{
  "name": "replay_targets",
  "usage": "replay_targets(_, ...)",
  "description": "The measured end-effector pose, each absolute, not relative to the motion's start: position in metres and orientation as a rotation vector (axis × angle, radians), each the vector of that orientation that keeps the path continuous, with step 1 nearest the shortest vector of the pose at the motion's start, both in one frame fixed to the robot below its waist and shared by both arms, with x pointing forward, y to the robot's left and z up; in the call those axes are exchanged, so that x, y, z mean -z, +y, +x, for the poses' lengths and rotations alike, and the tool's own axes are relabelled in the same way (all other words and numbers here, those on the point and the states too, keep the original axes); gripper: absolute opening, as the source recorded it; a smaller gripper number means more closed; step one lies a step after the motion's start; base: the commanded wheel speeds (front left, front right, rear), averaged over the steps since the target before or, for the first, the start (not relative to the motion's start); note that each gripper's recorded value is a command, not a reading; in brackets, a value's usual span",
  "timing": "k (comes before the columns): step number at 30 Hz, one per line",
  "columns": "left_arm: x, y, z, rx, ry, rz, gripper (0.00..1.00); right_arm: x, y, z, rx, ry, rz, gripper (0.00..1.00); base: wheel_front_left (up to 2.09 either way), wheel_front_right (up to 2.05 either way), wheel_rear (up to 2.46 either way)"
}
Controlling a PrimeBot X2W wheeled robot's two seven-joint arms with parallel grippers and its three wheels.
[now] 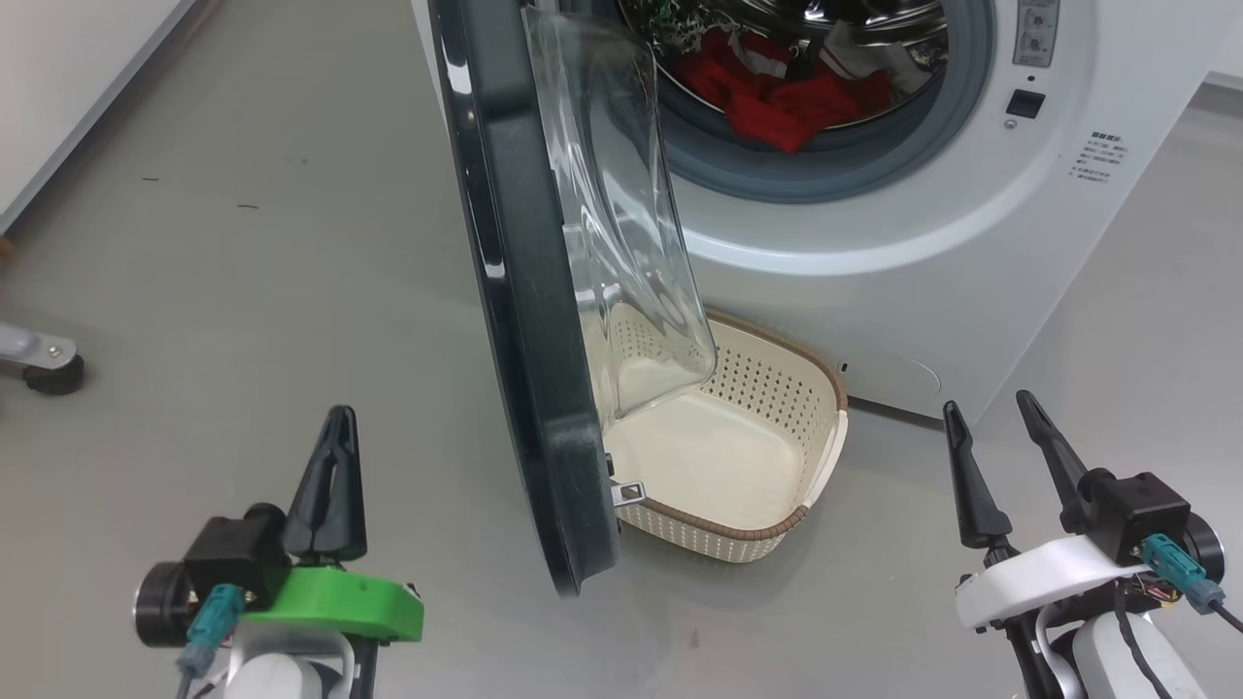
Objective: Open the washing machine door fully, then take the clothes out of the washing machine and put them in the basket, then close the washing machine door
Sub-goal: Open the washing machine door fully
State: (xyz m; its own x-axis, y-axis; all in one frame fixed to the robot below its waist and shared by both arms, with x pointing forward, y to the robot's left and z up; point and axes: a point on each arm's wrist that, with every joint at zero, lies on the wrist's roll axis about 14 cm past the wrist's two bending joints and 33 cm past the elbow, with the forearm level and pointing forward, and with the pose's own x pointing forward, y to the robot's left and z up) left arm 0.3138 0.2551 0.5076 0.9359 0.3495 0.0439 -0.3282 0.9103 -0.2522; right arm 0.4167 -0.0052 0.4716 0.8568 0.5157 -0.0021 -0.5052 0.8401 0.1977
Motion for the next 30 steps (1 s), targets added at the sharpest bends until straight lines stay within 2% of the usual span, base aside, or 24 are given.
replay_targets(10, -0.607, 0.26, 0.32, -0.313, -0.39, -0.177, 0.0, -0.472, -0.003, 0.418, -0.54, 0.054, 0.196, 1.0, 0.0, 0.0, 0.0)
replay_targets(17, -0.665, 0.23, 0.315, -0.184, -0.567, -0.151, 0.0, -0.473, -0.001, 0.417, -0.549, 0.052, 0.187, 1.0, 0.0, 0.0, 0.0)
replay_targets(25, -0.691, 0.18, 0.307, 0.009, -0.647, -0.211, 0.0, -0.474, 0.001, 0.412, -0.555, 0.054, 0.187, 1.0, 0.0, 0.0, 0.0)
replay_targets(30, -0.687, 0.14, 0.305, 0.16, -0.623, -0.255, 0.0, -0.472, -0.002, 0.407, -0.55, 0.061, 0.184, 1.0, 0.0, 0.0, 0.0)
